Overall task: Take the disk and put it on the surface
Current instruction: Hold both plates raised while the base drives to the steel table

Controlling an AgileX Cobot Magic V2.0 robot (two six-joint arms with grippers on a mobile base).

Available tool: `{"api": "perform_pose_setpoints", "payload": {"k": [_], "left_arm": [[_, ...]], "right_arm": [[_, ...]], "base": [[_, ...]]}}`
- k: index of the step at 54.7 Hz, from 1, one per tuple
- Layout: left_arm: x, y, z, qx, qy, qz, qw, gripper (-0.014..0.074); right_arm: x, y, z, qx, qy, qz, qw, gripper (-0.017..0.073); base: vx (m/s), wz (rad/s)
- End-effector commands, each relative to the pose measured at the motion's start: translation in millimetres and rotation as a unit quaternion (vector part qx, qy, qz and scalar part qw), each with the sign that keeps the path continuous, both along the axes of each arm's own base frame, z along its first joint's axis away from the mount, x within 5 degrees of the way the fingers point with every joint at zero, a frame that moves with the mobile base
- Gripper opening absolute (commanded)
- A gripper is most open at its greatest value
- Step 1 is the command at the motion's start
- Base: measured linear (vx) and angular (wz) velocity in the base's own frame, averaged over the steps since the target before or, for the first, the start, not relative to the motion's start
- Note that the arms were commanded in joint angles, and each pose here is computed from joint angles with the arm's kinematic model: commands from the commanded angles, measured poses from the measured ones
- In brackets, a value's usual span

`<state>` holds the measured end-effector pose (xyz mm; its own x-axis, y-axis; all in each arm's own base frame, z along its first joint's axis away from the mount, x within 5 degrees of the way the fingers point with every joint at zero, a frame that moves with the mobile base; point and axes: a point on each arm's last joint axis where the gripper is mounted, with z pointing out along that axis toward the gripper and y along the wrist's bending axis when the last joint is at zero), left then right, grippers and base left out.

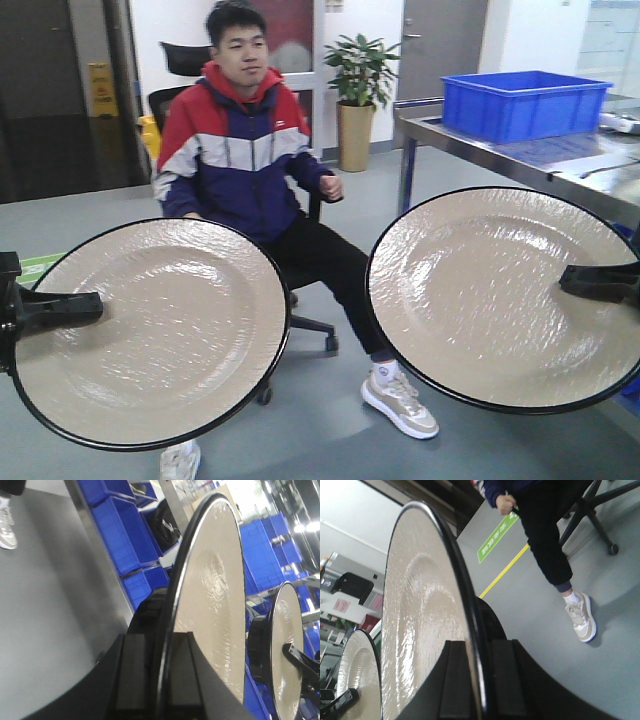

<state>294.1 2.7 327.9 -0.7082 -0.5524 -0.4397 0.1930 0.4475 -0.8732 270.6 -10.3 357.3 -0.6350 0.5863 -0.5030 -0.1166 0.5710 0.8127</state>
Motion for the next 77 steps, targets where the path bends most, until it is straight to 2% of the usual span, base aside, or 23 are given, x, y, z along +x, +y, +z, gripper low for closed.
{"api": "perform_pose_setpoints", "payload": {"k": [1, 35, 77], "left_arm": [[-6.0, -5.1, 32.4, -0.066, -0.05, -0.003, 0.997, -0.0001], [-6.0, -5.1, 32.4, -0.066, -0.05, -0.003, 0.997, -0.0001], [-6.0, -5.0, 32.3, -0.066, -0.05, -0.003, 0.997, -0.0001]], "right_arm": [[-5.5, 1.9, 27.8, 0.046, -0.05, -0.009, 0.998, -0.0009], [-5.7, 2.2, 27.8, 0.046, -0.05, -0.007, 0.998, -0.0009], [-5.7, 2.1, 27.8, 0.046, -0.05, -0.007, 0.998, -0.0009]], "base": [[0.23, -0.34], [0.32, -0.12], [0.47, -0.23]]}}
